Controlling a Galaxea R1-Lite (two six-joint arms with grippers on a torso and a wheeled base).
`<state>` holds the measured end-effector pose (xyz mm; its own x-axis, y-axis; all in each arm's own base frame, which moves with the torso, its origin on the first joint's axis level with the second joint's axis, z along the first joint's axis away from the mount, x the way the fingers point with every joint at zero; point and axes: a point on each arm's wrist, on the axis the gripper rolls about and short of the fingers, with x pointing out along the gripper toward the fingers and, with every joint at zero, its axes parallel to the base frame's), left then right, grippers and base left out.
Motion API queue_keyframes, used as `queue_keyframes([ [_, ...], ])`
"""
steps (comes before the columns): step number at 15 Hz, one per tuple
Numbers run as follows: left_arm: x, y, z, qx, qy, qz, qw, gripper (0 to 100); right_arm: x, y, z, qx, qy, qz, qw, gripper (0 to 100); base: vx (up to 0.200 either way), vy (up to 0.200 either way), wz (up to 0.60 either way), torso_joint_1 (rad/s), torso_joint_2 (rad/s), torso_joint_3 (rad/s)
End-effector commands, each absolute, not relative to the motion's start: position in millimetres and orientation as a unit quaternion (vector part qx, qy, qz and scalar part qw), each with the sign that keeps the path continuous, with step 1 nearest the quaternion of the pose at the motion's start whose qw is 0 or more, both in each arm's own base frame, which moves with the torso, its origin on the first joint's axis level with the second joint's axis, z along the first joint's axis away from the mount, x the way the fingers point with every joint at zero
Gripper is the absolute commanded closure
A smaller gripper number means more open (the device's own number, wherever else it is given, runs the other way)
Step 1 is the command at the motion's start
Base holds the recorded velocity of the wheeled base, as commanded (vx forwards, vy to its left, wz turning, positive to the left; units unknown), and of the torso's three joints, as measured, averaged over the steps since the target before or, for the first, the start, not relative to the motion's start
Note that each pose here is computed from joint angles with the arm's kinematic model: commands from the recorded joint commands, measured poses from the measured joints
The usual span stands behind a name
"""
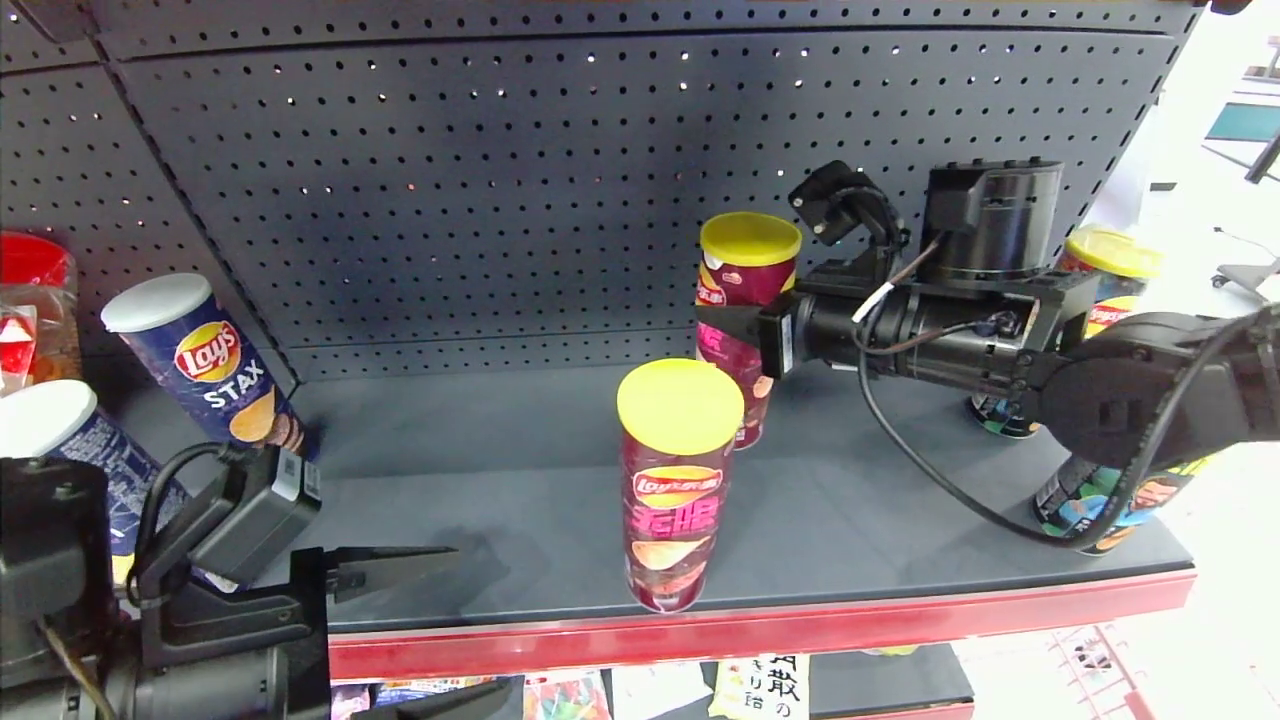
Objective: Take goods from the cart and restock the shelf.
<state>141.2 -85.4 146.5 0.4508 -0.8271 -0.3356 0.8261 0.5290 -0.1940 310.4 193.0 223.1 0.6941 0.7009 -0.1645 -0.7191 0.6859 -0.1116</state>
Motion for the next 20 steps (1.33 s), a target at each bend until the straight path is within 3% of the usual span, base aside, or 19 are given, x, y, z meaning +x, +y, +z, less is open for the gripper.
queue_keyframes([
  [1,139.7,-84.6,148.0,-0.001,0.193,-0.486,0.853,0,319.2,200.4,214.4,-0.086,0.062,0.390,0.915,100,0.000,0.000,0.00,0.000,0.00,0.000],
  [14,141.2,-85.3,148.5,-0.001,0.193,-0.486,0.853,0,323.9,214.8,203.6,-0.074,0.077,0.407,0.907,100,0.000,0.000,0.00,0.000,0.00,0.000],
  [15,141.6,-85.5,148.6,-0.001,0.193,-0.486,0.853,0,323.4,215.2,202.7,-0.074,0.079,0.408,0.907,0,0.000,0.000,0.00,0.000,0.00,0.000],
  [20,142.0,-85.8,148.1,-0.001,0.195,-0.485,0.852,0,320.2,213.7,205.6,-0.073,0.076,0.407,0.907,0,0.000,0.000,0.00,0.000,0.00,0.000],
])
